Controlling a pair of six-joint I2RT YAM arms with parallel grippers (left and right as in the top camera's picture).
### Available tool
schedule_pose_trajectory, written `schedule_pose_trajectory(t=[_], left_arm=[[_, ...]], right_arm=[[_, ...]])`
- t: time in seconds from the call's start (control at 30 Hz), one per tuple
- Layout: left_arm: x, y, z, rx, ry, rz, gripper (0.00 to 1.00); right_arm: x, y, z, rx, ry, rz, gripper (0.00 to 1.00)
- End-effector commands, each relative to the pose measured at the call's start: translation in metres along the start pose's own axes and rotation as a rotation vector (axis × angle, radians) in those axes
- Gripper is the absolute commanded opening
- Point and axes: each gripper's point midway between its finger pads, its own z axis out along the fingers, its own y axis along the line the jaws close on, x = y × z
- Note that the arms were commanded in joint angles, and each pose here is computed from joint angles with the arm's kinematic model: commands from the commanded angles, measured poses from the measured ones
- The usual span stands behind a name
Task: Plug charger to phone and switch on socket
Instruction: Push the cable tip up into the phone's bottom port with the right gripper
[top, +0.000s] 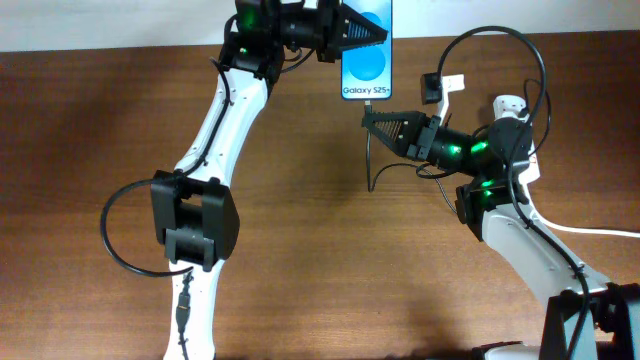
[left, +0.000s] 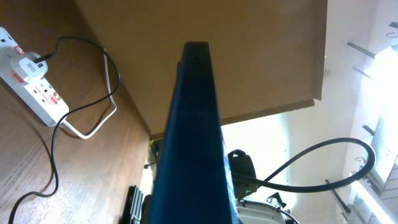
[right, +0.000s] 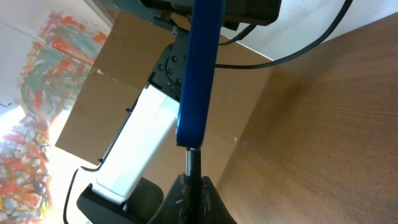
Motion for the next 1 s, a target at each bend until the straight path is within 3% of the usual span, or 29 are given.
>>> schedule_pose_trajectory(t=[0.0,0.43,0.97], left_arm=[[0.009,-0.018,0.009,0.016,0.045,0.039,0.0],[0.024,-0.021,0.033,0.042,0.116,0.102,0.0],[0.035,-0.012,0.034,0.05,0.165,0.046,0.0]], right_arm=[[-0.007,-0.004,-0.002,0.011,-0.035,-0.011,0.04],[-0.019,-0.001,-0.003,0.013,-0.095,-0.031,0.04],[-0.039,-0.006,-0.024,0.034,-0.111,-0.097,0.07]])
